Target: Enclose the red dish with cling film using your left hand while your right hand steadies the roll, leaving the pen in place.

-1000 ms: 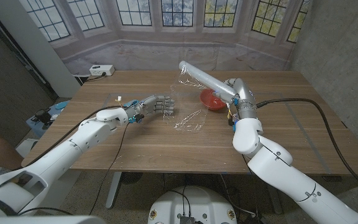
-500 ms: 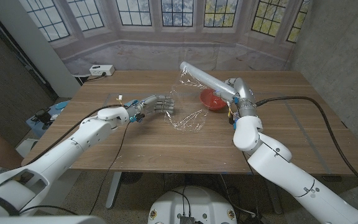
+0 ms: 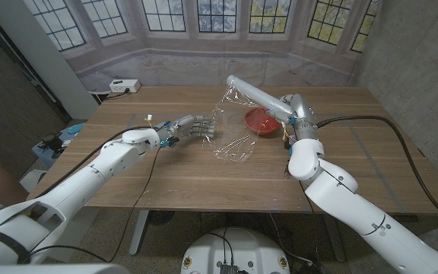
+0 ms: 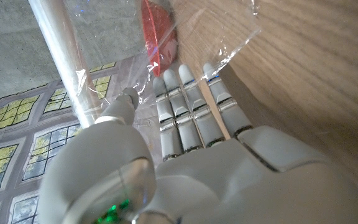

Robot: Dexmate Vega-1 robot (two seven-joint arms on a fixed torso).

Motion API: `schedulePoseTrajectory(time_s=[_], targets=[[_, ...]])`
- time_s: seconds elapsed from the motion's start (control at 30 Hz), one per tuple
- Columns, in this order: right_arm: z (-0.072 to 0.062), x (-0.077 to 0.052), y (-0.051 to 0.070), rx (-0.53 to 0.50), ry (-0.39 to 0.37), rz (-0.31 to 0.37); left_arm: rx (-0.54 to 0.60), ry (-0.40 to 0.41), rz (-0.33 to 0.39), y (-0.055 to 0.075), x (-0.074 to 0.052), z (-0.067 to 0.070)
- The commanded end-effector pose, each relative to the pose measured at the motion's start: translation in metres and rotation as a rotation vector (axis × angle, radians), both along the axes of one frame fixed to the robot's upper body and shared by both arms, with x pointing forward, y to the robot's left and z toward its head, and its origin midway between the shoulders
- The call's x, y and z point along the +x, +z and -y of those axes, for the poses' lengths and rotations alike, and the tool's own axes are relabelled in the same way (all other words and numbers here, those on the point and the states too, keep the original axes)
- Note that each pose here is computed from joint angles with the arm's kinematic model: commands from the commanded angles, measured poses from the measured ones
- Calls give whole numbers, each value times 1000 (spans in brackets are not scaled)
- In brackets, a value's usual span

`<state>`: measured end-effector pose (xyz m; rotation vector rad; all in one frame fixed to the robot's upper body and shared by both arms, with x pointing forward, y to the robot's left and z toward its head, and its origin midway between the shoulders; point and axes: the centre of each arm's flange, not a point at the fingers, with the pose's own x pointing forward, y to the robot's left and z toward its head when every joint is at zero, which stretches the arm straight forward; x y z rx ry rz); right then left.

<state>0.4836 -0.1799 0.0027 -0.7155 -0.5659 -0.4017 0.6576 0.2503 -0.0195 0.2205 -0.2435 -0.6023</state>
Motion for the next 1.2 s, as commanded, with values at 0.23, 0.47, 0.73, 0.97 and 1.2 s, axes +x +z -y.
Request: schedulePoseTrajectory(time_s=[0.23,0.47,0.73,0.97,1.2], targets=[[20,11,5,10,-40,1,15,-11,-10,6,7,7],[24,16,8,14,-42,1,18,-5,-12,8,10,7],[27,20,11,14,-46,4,27,14,-6,9,13,9],[33,25,14,16,-59,2,26,47,11,11,16,12],[39,29,15,19,-69,-2,38,64,23,13,18,15]])
